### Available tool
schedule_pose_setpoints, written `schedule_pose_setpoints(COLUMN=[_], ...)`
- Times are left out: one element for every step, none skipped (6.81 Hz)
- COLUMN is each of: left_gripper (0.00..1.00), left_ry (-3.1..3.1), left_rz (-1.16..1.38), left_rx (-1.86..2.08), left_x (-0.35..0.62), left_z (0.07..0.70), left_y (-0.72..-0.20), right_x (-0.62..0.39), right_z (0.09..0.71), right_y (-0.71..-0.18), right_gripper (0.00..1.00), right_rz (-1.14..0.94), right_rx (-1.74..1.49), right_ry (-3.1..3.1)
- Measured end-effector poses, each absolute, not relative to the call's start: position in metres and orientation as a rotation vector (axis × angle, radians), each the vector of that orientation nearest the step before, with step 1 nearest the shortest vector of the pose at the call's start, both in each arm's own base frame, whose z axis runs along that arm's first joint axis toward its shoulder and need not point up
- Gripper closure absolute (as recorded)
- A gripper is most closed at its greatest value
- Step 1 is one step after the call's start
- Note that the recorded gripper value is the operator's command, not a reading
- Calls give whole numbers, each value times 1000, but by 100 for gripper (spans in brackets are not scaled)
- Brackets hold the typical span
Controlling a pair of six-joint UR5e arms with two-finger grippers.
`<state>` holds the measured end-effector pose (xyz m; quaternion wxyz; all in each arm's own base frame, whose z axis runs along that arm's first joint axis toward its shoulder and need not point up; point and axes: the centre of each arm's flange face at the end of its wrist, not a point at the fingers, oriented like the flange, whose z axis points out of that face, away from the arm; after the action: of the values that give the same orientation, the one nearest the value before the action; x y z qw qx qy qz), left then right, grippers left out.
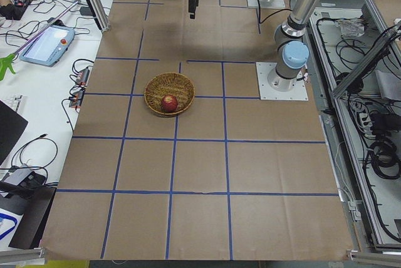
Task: Transfer apple from basket to plate
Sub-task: 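Carry the apple with the right gripper onto the white plate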
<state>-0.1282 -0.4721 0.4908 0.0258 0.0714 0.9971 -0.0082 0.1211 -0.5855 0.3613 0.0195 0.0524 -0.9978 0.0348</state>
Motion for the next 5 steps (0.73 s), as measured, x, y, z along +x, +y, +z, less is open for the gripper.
schedule_pose_setpoints(left_gripper=[1, 1, 1, 1, 1], left_ry=[3082, 3082, 3083, 3083, 3083], left_rz=[-25, -26, -26, -25, -25], left_rx=[221, 221, 221, 221, 221], left_x=[-128, -128, -128, -128, -128], left_z=[491, 491, 491, 491, 491], left_y=[-472, -472, -472, -472, -472], right_x=[71, 24, -25, -69, -98], right_z=[366, 361, 351, 340, 325], right_y=[-588, -587, -583, -580, -578], right_gripper=[50, 50, 51, 51, 51], right_rz=[82, 55, 32, 26, 33], right_rx=[226, 283, 335, 378, 410], right_ry=[-3087, -3083, -3083, -3080, -3084])
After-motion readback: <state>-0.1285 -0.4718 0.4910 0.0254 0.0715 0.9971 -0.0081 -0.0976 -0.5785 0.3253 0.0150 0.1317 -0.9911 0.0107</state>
